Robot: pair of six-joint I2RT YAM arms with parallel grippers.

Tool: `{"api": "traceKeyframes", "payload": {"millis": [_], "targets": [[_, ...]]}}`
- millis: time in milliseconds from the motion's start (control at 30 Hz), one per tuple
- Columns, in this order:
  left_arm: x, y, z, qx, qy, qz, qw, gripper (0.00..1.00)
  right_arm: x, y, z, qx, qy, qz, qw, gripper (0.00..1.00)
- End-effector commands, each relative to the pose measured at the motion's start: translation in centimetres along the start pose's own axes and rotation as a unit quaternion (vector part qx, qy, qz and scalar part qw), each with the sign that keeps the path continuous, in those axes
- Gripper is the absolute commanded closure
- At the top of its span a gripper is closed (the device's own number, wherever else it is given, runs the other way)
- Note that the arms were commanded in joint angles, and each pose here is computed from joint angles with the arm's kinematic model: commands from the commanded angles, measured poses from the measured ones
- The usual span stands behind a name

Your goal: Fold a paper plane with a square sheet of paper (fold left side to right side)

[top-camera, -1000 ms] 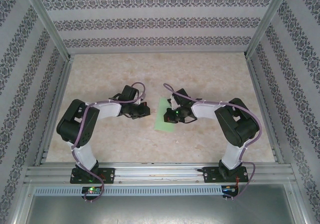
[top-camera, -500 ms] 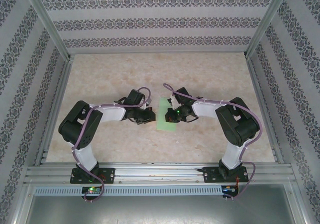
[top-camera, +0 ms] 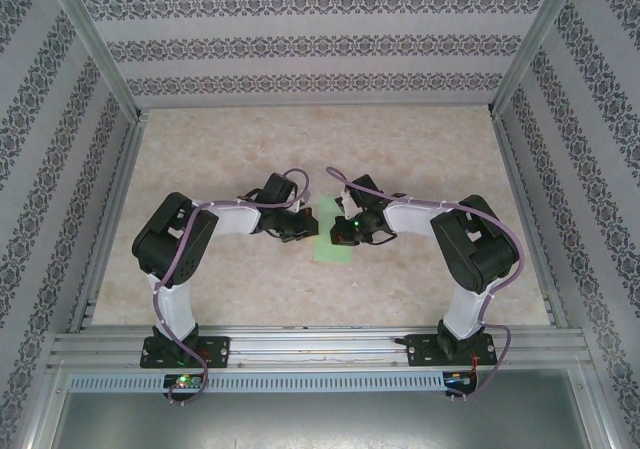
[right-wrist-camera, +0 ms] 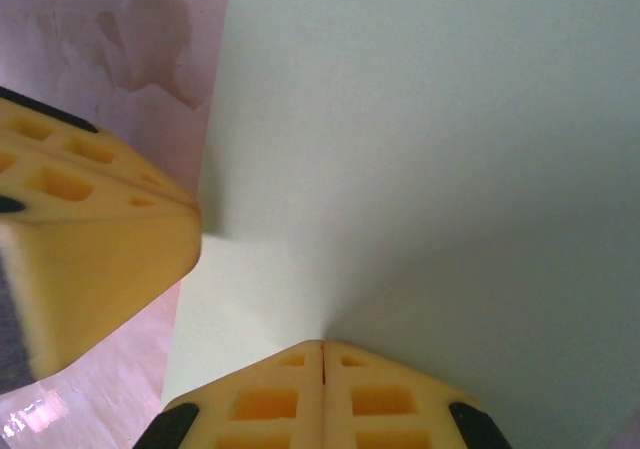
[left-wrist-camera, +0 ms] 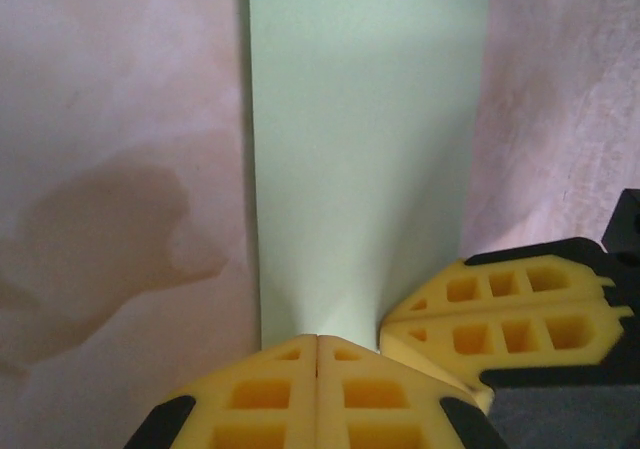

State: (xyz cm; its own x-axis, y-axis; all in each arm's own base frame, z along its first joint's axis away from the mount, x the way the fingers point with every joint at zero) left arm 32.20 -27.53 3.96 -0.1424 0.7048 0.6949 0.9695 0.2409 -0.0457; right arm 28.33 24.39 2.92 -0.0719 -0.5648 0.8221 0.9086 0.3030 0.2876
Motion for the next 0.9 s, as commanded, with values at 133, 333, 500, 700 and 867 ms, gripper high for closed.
{"api": "traceKeyframes", "payload": {"millis": [133,333,500,700,867], "targets": [[-1.1,-0.2,1.2,-0.002,0.026,0.007,1.0,0.95,-0.8,-3.9,-2.5,-0.044,-0.043,0.07,0.996,1.0],[-0.9,-1.3,2.9,0.01,0.046,0.014,0.999,0.98,1.8,0.1,0.4,-0.054,0.024,-0.014,0.998,0.8],[-0.6,-2.0,3.6,0.019,0.052,0.012,0.998,0.98,5.3,0.8,0.5,-0.07,0.032,-0.058,0.995,0.7],[-0.4,-2.3,3.7,0.026,0.053,0.004,0.998,0.99,6.0,-3.0,-0.4,-0.117,0.031,-0.032,0.992,0.69],[-0.4,-2.4,3.7,0.03,0.054,0.0,0.998,0.99,4.9,-4.9,0.5,-0.137,0.044,-0.009,0.99,0.69]]}}
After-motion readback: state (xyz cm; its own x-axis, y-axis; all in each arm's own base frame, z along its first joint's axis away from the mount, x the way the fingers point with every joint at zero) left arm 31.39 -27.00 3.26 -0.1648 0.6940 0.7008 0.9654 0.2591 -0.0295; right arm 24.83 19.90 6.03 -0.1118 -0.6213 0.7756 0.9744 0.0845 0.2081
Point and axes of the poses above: each hand's point on the last joint's axis, 136 mm out from that joint toward the fingers, its own x axis back along the fingers, its own z axis along the line the jaws close on, y = z × x, the point moved 2 cm from there along x, back along the fingers, and after that the axes turned 14 degrees about x, right-handed, at the moved point
